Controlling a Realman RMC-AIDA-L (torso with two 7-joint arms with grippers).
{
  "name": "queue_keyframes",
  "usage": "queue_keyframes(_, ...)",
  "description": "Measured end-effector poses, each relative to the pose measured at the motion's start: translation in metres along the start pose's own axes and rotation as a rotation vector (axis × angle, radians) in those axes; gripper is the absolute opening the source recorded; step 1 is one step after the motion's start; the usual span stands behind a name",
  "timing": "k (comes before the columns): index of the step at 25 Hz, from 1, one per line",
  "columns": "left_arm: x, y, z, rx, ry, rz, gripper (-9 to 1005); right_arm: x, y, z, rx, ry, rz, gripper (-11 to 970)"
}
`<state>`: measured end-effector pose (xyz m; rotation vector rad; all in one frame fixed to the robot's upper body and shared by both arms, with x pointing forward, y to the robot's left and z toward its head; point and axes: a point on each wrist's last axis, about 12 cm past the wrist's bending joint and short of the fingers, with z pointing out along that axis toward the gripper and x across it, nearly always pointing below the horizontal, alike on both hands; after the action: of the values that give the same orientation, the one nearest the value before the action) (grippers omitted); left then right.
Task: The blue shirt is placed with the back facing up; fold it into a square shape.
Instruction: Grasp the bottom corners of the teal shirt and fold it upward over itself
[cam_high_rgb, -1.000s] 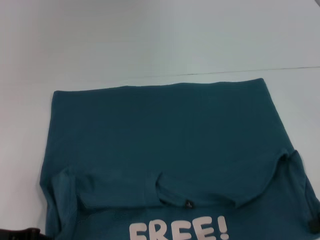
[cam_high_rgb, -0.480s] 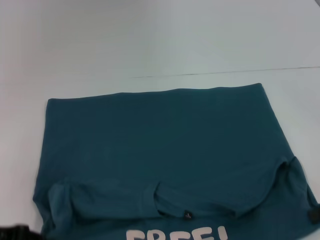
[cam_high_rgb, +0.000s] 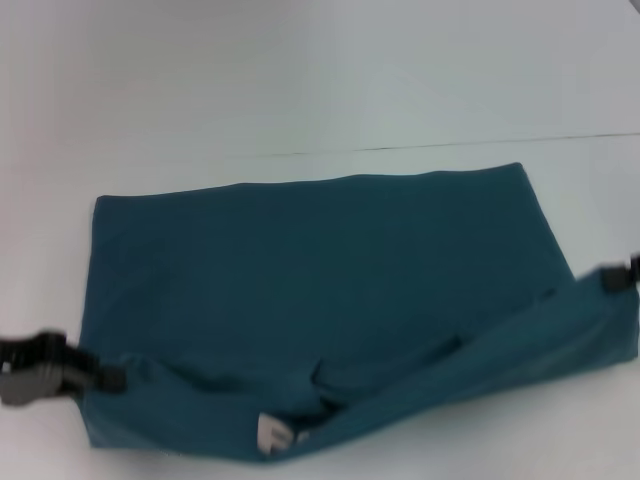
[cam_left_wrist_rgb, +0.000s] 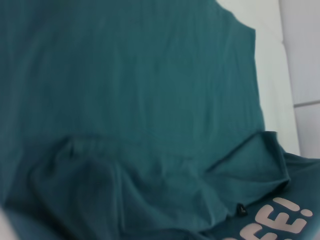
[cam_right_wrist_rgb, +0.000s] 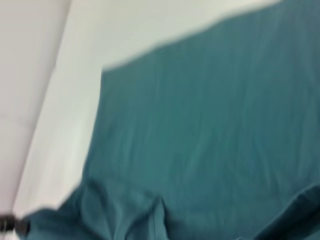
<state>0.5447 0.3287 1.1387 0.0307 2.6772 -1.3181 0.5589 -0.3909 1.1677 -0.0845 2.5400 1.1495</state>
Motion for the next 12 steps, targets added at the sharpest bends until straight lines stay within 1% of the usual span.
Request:
queue_keyframes(4, -0.019, -0.01, -0.002, -0.003, -0.049, -0.008, 102, -0.012, -0.003, -0.004, 0.019, -0.102, 0.022, 37)
queue_keyframes(8, -0.04, -0.014, 0.001, -0.041, -0.114, -0.037, 106, -0.022, -0.006, -0.001, 0.042, -0.186, 0.049, 38)
queue_keyframes(12, -0.057, -0.017, 0.005, -0.082, -0.177, -0.04, 111, -0.03, -0.008, 0.006, 0.048, -0.278, 0.076, 38)
